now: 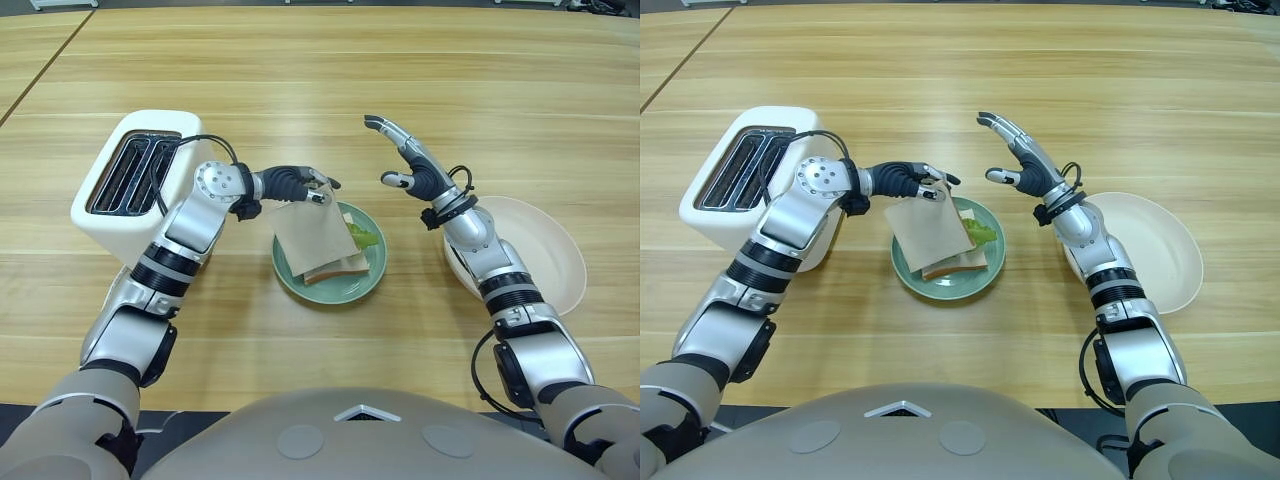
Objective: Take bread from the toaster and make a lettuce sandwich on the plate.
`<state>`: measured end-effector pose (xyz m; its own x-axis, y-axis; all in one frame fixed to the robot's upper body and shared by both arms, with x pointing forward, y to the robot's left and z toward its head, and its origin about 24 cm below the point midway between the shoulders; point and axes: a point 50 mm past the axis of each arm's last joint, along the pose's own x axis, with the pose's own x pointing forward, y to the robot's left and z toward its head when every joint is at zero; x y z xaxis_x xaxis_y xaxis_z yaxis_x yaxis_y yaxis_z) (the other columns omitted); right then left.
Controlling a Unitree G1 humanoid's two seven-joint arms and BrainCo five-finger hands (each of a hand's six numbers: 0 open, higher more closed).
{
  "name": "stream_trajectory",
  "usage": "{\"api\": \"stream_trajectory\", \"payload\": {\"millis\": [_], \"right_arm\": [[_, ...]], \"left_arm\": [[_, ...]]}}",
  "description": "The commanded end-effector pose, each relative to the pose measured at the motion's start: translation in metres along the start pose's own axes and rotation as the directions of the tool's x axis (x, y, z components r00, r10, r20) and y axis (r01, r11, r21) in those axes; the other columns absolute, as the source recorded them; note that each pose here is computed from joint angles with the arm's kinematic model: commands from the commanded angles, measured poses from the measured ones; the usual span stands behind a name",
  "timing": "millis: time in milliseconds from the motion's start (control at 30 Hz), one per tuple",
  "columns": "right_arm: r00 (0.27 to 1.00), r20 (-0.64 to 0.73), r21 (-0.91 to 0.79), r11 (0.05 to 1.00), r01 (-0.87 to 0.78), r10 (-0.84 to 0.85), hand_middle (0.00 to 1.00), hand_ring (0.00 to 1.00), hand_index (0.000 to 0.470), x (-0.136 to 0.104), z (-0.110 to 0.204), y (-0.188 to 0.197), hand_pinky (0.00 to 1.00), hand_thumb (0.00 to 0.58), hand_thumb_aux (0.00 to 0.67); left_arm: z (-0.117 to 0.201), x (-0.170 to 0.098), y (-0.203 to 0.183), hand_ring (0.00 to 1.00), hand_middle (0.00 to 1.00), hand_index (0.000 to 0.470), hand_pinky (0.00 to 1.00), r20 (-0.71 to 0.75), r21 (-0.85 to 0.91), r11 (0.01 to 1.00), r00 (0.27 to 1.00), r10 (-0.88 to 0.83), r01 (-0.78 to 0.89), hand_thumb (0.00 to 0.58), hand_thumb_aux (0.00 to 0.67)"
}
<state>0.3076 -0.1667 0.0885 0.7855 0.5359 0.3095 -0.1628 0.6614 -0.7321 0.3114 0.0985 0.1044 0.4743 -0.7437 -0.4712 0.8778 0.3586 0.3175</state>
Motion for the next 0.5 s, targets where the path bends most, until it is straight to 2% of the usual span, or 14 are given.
{"api": "stream_trajectory", "payload": {"millis": [33,67,100,133,167,367,500], "right_arm": [[1.0,0.013,-0.001,1.0,-0.013,0.013,0.0,0.0,0.0,0.006,0.003,0.002,0.0,0.0,0.0],[1.0,0.014,0.0,1.0,-0.015,0.015,0.0,0.0,0.0,0.007,0.003,0.003,0.0,0.0,0.0],[1.0,0.014,0.001,1.0,-0.017,0.017,0.0,0.0,0.0,0.007,0.003,0.004,0.0,0.0,0.0],[1.0,0.013,0.002,1.0,-0.018,0.018,0.0,0.0,0.0,0.007,0.003,0.004,0.0,0.0,0.0],[1.0,0.013,0.002,1.0,-0.02,0.02,0.0,0.0,0.0,0.007,0.003,0.004,0.0,0.0,0.0],[0.999,0.017,0.007,1.0,-0.028,0.028,0.0,0.0,0.0,0.01,0.004,0.007,0.0,0.0,0.0],[0.999,0.021,0.009,0.999,-0.033,0.033,0.0,0.0,0.0,0.013,0.004,0.009,0.0,0.0,0.0]], "left_arm": [[0.002,0.008,0.0,0.0,0.0,0.463,0.0,-0.019,0.037,0.999,1.0,0.014,-0.013,0.58,0.659],[0.002,0.011,0.0,0.0,0.0,0.332,0.0,-0.02,0.04,0.999,1.0,0.016,-0.015,0.53,0.473],[0.003,0.013,-0.001,0.0,0.0,0.299,0.0,-0.02,0.044,0.999,1.0,0.021,-0.02,0.503,0.426],[0.005,0.015,0.0,0.0,0.0,0.072,0.0,-0.017,0.049,0.998,0.999,0.033,-0.032,0.164,0.102],[0.006,0.017,0.001,0.0,0.0,0.0,0.0,-0.014,0.055,0.998,0.999,0.044,-0.043,0.0,0.0],[0.011,0.021,0.012,0.0,0.0,0.0,0.0,0.0,0.083,0.989,0.993,0.119,-0.118,0.0,0.0],[0.018,0.013,0.022,0.0,0.0,0.0,0.0,0.047,0.113,0.974,0.98,0.194,-0.198,0.0,0.0]]}}
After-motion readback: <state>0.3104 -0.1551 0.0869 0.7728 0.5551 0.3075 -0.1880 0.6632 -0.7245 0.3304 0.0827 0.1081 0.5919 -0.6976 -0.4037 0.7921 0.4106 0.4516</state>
